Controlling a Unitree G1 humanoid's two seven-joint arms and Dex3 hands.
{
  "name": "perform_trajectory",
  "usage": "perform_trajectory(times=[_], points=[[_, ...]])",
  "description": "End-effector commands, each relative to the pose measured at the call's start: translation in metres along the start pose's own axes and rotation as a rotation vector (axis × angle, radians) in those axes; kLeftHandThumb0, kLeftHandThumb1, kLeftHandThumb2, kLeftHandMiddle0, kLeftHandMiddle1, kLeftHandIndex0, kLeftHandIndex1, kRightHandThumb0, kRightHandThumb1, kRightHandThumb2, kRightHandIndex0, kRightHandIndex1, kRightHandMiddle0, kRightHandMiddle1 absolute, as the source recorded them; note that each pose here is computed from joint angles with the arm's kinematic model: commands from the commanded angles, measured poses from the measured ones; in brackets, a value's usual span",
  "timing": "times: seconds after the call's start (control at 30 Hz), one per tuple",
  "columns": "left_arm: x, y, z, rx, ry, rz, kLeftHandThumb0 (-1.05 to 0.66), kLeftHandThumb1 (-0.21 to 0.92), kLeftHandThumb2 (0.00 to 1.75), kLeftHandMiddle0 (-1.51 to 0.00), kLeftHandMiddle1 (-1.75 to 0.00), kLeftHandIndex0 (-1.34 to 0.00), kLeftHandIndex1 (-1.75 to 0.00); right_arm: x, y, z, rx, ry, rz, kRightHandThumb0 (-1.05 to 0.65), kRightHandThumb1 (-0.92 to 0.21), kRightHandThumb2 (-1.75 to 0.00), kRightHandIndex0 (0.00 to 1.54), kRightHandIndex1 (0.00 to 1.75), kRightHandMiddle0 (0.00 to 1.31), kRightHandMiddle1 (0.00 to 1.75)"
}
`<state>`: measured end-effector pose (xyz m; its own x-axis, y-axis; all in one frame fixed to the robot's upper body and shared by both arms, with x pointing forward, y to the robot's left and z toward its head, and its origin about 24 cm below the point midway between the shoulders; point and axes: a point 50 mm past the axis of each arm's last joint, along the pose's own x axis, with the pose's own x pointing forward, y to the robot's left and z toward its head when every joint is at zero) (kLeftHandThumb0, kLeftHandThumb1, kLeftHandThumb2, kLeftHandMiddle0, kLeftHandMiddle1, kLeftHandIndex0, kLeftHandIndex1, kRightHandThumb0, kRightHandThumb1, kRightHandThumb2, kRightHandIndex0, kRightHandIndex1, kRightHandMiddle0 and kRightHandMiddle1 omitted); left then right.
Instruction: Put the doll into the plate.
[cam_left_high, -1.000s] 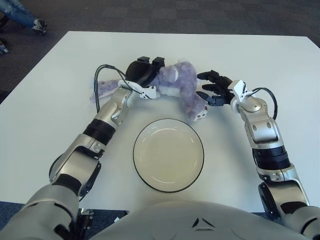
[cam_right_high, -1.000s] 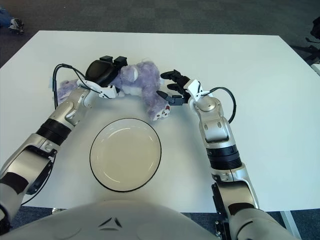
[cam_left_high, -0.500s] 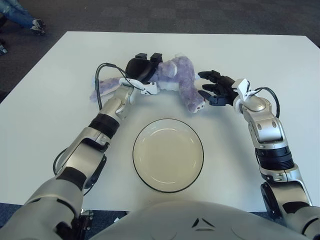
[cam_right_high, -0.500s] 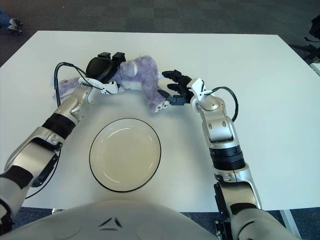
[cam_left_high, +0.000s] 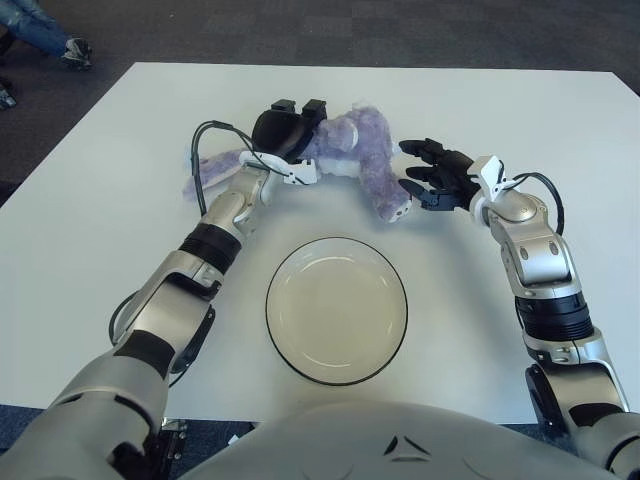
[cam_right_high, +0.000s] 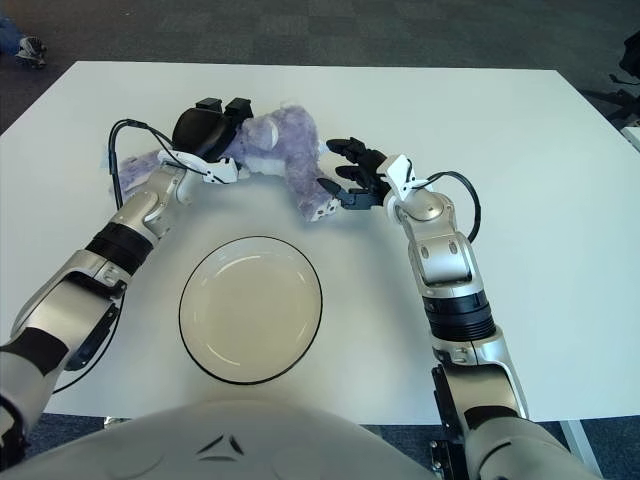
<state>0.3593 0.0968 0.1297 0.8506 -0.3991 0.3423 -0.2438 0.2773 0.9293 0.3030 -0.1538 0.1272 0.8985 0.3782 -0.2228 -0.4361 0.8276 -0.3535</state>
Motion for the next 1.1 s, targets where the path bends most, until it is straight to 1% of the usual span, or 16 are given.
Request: perform_trajectory(times=[0.0,0.1,0.2,0.3,0.5,0.67,0.93,1.03,1.07], points=[[0.003,0.021,-0.001,0.021,-0.02,0.063,0.0,-0.11,1.75,-0.94,-1.75,-0.78,-1.58,-0.003,-0.007,-0.007,0.037,0.012,-0.034,-0.8,-0.72,-0.63,0.0,0.55,0.0,0.27],[0.0,0.03,0.001,0.017,-0.027,0.074,0.0,-0.09,1.75,-0.92,-1.75,-0.73,-1.65,-0.004,-0.008,-0.01,0.058,0.013,-0.045,-0.77,-0.69,-0.65,0.0,0.6,0.0,0.28],[-0.003,0.034,0.002,0.013,-0.028,0.077,0.0,-0.07,1.75,-0.91,-1.75,-0.69,-1.71,-0.004,-0.009,-0.013,0.072,0.014,-0.05,-0.73,-0.65,-0.69,0.0,0.62,0.0,0.29],[-0.005,0.039,0.004,0.005,-0.03,0.077,0.0,-0.06,1.75,-0.9,-1.75,-0.67,-1.73,-0.003,-0.009,-0.013,0.072,0.016,-0.051,-0.72,-0.63,-0.71,0.0,0.61,0.0,0.3],[-0.014,0.051,0.009,-0.017,-0.035,0.056,0.0,-0.06,1.75,-0.91,-1.74,-0.66,-1.75,-0.002,-0.01,-0.015,0.06,0.023,-0.044,-0.7,-0.6,-0.74,0.0,0.61,0.0,0.36],[-0.018,0.055,0.01,-0.013,-0.031,0.034,0.0,-0.06,1.75,-0.9,-1.74,-0.65,-1.75,-0.001,-0.01,-0.014,0.05,0.02,-0.036,-0.7,-0.59,-0.75,0.0,0.62,0.0,0.39],[-0.023,0.063,0.01,-0.014,-0.025,0.0,0.0,-0.06,1.75,-0.9,-1.75,-0.66,-1.74,-0.001,-0.01,-0.013,0.044,0.021,-0.024,-0.66,-0.55,-0.79,0.0,0.57,0.0,0.35],[-0.025,0.066,0.011,-0.02,-0.022,-0.003,0.0,-0.06,1.75,-0.9,-1.75,-0.67,-1.74,-0.002,-0.01,-0.013,0.043,0.024,-0.027,-0.64,-0.53,-0.82,0.0,0.59,0.0,0.4],[-0.028,0.07,0.012,-0.029,-0.023,-0.002,0.0,-0.06,1.75,-0.9,-1.75,-0.67,-1.74,-0.002,-0.011,-0.014,0.037,0.024,-0.036,-0.64,-0.52,-0.83,0.0,0.59,0.0,0.4]])
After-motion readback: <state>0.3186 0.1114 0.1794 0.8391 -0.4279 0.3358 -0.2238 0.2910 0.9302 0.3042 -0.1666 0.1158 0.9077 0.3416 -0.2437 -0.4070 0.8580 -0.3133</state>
